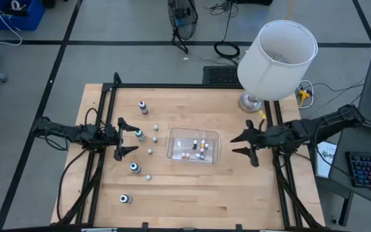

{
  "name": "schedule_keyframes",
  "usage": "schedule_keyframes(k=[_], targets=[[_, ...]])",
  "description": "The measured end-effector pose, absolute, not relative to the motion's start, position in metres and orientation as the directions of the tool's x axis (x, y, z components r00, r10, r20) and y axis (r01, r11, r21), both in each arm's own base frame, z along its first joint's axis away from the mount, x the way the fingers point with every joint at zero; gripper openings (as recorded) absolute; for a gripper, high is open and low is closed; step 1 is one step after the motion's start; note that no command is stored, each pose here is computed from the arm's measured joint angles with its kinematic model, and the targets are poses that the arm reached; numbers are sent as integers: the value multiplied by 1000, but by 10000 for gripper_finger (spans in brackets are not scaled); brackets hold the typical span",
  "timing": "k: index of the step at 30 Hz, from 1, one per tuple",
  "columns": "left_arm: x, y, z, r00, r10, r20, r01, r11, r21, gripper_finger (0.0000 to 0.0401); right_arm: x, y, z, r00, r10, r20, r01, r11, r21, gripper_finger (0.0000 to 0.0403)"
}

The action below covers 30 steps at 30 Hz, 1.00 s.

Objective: Pick & Place food coloring
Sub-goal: Put the small black food coloring bottle into the transparent bin

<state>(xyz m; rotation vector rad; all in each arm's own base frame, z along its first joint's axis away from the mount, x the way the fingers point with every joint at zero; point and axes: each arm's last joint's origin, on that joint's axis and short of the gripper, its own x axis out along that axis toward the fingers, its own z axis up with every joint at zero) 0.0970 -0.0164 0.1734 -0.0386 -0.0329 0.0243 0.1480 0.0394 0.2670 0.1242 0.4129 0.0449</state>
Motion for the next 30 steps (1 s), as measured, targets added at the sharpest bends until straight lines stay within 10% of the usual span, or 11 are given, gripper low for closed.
schedule_keyframes(k=[13, 30], targets=[[97, -16, 173, 999, 25, 32, -24, 999, -39, 390, 84, 13, 207, 996, 85, -2, -84, 982, 169, 169], [98, -17, 173, 999, 24, 26, -23, 999, -37, 390, 96, 16, 177, 988, 129, 82, -137, 985, 109, 169]])
